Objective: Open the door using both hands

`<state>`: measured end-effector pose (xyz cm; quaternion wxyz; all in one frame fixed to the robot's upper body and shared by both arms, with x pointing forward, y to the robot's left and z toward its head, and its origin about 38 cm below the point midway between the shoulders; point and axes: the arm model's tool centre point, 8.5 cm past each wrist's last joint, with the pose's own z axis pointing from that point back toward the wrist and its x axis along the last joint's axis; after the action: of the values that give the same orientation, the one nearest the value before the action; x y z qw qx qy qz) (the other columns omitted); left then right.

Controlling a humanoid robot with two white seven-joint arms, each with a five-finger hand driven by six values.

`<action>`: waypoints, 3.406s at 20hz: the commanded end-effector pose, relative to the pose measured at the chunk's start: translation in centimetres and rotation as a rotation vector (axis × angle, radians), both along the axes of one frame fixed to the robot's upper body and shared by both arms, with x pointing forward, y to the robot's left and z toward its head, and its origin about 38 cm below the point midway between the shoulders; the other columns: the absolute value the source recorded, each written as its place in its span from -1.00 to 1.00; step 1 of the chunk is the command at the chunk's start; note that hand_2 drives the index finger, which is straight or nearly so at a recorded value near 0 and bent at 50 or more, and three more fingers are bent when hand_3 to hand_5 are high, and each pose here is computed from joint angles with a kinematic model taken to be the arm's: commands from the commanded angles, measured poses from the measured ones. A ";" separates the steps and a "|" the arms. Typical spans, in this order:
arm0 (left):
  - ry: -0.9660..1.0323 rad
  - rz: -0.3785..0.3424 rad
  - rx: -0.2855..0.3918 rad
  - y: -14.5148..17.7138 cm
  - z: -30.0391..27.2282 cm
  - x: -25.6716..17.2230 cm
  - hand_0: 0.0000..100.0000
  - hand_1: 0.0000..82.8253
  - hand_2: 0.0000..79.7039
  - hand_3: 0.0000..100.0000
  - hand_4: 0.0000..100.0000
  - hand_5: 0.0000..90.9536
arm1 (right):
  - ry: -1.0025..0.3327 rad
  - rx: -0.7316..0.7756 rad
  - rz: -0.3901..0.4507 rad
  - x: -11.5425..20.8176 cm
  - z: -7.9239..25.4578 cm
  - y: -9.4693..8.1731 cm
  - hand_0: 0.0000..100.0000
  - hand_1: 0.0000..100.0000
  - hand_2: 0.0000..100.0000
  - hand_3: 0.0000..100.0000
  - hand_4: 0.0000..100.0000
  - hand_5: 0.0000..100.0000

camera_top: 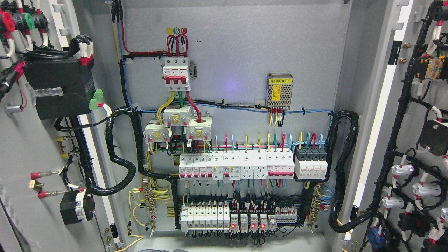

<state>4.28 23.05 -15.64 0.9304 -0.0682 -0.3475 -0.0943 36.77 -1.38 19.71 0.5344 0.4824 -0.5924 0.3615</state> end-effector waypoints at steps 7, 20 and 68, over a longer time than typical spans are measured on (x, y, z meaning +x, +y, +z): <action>-0.325 -0.150 -0.111 -1.1 11.0 5.1 -1.00 -1.00 -1.00 -1.00 -1.00 -1.00 | -0.221 0.130 -0.259 -3.2 5.1 -8.4 -0.62 -1.00 -1.00 -1.00 -1.00 -1.00; -0.508 -0.183 -0.212 -0.9 16.6 8.1 -1.00 -1.00 -1.00 -1.00 -1.00 -1.00 | -0.227 0.133 -0.346 -6.4 3.0 -12.8 -0.62 -1.00 -1.00 -1.00 -1.00 -1.00; -1.286 -0.126 -0.430 -3.6 31.6 19.0 -1.00 -1.00 -1.00 -1.00 -1.00 -1.00 | -0.302 0.235 -0.683 -12.1 -1.6 -21.8 -0.62 -1.00 -1.00 -1.00 -1.00 -1.00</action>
<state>22.13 19.12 14.12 0.5283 -0.2210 -0.8066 -0.1464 25.03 -21.75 17.86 0.4817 0.2800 -0.8138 0.1654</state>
